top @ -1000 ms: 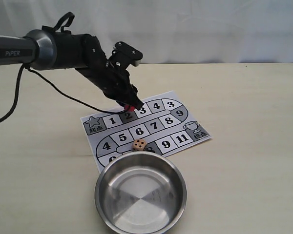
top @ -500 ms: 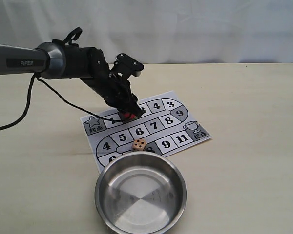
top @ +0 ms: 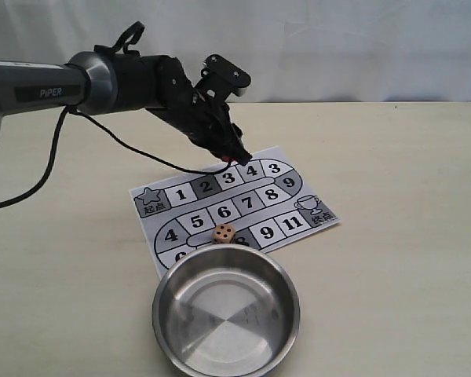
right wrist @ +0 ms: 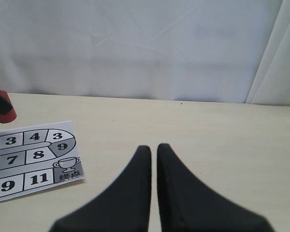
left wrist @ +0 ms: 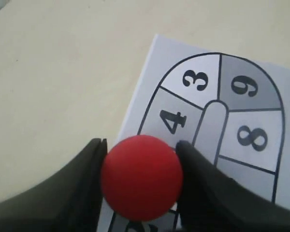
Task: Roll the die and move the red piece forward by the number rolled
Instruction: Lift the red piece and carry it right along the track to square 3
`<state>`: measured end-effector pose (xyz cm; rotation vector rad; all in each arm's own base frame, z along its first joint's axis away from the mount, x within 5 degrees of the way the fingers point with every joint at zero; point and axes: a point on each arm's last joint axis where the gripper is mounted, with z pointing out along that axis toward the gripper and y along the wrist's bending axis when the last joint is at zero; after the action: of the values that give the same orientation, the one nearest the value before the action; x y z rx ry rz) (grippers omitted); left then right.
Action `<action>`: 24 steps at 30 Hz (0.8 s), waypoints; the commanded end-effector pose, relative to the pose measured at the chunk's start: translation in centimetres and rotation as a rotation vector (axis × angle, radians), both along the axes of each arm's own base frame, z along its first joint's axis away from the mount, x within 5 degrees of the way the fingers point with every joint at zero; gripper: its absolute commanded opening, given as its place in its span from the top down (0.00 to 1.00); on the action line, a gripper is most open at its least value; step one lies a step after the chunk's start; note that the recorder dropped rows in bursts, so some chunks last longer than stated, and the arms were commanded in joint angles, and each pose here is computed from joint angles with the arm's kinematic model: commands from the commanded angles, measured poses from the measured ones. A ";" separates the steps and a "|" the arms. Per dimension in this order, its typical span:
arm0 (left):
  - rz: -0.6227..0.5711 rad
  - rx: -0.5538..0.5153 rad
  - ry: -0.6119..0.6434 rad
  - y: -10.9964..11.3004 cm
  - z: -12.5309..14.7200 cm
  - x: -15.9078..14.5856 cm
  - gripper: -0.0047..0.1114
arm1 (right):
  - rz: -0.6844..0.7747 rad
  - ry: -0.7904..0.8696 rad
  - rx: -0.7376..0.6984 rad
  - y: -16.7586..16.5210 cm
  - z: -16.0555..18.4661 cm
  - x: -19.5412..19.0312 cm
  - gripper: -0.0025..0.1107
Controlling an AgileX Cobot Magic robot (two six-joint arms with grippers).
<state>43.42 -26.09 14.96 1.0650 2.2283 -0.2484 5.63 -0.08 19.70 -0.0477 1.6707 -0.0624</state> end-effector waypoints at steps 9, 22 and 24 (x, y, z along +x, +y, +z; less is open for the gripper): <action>-0.008 0.048 0.053 -0.4 -4.9 0.1 0.96 | 0.002 -0.002 -0.005 0.0 -0.1 0.0 0.94; -0.043 -0.022 0.004 -2.5 0.2 0.6 0.96 | 0.002 -0.002 -0.005 0.0 -0.1 0.0 0.94; -0.058 -0.032 -0.024 -3.3 1.0 0.5 0.96 | 0.002 -0.002 -0.005 0.0 -0.1 0.0 0.94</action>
<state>44.19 -28.11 14.07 1.1070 2.2183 -0.2746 5.63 -0.08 19.70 -0.0477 1.6707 -0.0624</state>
